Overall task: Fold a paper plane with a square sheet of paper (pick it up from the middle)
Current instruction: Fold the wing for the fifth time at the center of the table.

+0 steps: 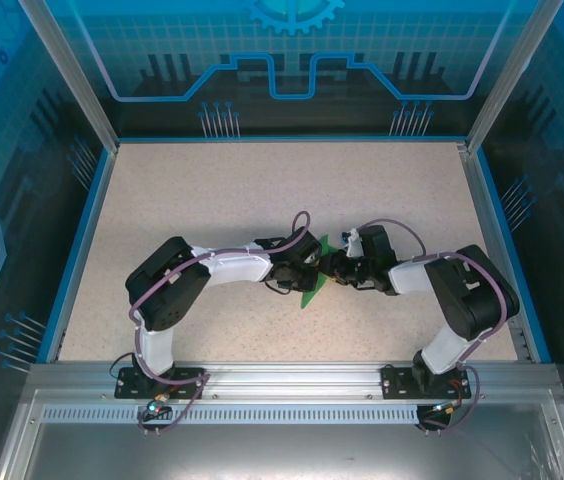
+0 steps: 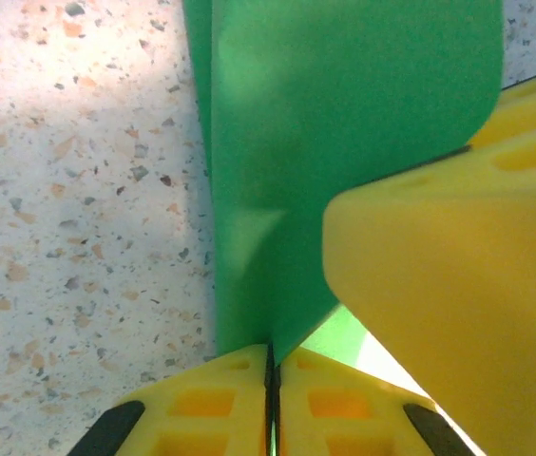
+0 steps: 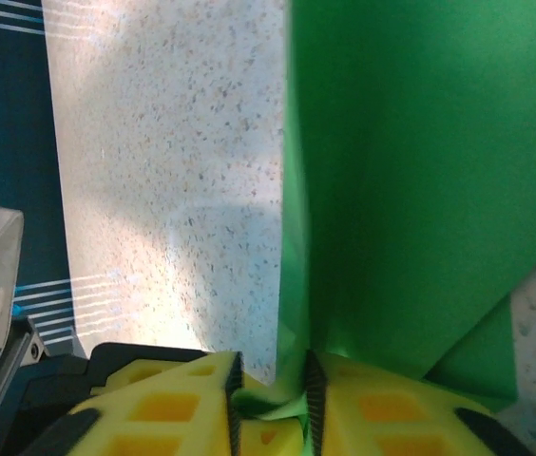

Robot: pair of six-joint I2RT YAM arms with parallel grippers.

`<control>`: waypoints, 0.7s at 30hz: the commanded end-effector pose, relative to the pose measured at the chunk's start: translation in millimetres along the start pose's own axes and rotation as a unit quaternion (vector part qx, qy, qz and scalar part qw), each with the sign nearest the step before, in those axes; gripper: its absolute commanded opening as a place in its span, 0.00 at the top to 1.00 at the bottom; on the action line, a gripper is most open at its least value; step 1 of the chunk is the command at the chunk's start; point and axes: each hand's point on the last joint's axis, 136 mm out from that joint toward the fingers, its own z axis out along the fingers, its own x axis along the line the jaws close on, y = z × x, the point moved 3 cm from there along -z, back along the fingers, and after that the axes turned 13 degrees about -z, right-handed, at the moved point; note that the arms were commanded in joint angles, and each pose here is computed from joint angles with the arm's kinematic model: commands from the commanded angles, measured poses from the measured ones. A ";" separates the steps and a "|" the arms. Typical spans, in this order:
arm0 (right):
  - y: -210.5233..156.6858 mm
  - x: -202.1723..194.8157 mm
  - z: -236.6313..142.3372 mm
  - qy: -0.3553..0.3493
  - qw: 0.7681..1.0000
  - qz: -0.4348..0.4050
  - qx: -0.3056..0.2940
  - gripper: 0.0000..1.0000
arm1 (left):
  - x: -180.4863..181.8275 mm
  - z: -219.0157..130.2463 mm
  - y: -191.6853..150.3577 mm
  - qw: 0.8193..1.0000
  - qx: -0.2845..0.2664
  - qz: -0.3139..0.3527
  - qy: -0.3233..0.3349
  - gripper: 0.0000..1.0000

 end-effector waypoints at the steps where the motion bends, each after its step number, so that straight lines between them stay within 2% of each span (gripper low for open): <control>1: 1.3 -6.9 -0.8 -0.012 1.000 0.001 0.003 0.82 | 7.5 3.0 -4.7 1.000 0.012 0.008 0.004 0.89; 7: -2.3 -13.9 -1.4 -0.034 0.999 -0.007 0.011 0.95 | 5.2 -3.7 -4.4 1.000 0.012 0.014 0.001 0.86; 11: -3.3 -18.2 -1.5 -0.048 0.999 -0.013 0.014 1.00 | 1.3 -15.1 -5.9 1.000 0.006 0.020 -0.005 0.80; 14: -3.7 -20.7 0.5 -0.051 0.998 -0.016 0.018 1.00 | 0.3 -23.1 -9.2 1.000 0.003 0.024 -0.004 0.75; 21: -6.5 -26.4 2.1 -0.061 0.998 -0.021 0.026 1.00 | 10.7 -34.2 -17.5 1.000 -0.008 0.017 0.019 0.73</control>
